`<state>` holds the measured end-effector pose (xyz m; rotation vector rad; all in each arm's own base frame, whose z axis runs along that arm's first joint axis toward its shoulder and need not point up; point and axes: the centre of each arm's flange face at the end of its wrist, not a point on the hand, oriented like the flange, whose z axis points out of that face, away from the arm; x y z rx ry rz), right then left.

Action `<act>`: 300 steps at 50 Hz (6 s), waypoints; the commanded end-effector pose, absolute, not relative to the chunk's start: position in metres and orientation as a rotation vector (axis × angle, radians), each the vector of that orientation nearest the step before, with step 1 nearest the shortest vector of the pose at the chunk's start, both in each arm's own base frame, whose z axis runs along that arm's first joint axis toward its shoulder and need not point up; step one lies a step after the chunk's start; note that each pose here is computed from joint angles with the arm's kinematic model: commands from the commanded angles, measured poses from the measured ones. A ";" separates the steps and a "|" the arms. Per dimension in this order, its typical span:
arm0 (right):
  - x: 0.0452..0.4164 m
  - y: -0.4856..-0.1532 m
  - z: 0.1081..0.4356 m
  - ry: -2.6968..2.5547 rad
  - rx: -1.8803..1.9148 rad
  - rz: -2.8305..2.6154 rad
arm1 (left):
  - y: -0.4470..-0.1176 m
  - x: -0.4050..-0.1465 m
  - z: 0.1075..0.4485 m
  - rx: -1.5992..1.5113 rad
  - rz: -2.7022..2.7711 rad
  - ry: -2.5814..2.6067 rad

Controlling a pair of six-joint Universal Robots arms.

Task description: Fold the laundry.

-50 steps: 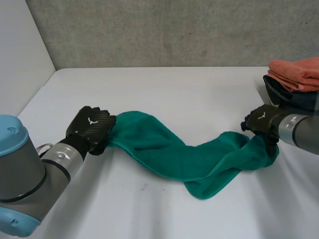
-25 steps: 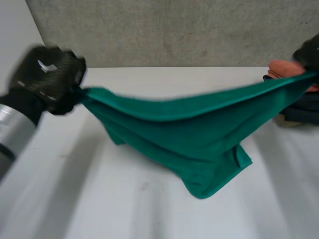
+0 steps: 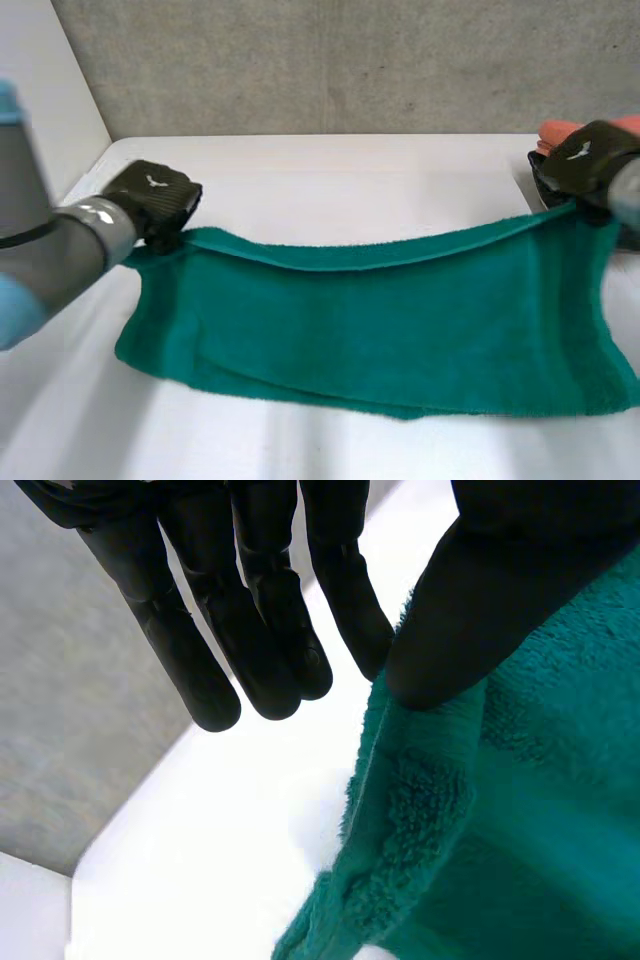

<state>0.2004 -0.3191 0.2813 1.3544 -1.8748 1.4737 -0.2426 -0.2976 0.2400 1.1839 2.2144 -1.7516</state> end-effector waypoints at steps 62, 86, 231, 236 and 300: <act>0.148 -0.246 0.177 -2.104 1.611 0.938 | -0.165 -0.195 0.168 1.493 -1.200 2.344; 0.228 -0.371 0.151 -1.761 1.237 1.665 | -0.314 -0.248 0.143 1.128 -1.656 2.071; 0.122 -0.336 0.146 -2.328 1.134 1.760 | -0.242 -0.252 0.213 0.973 -2.110 2.100; 0.125 -0.338 0.150 -2.355 1.127 1.803 | -0.238 -0.255 0.210 0.991 -2.103 2.109; 0.331 -0.224 0.204 -1.744 1.630 2.280 | -0.223 -0.250 0.245 0.944 -2.228 2.003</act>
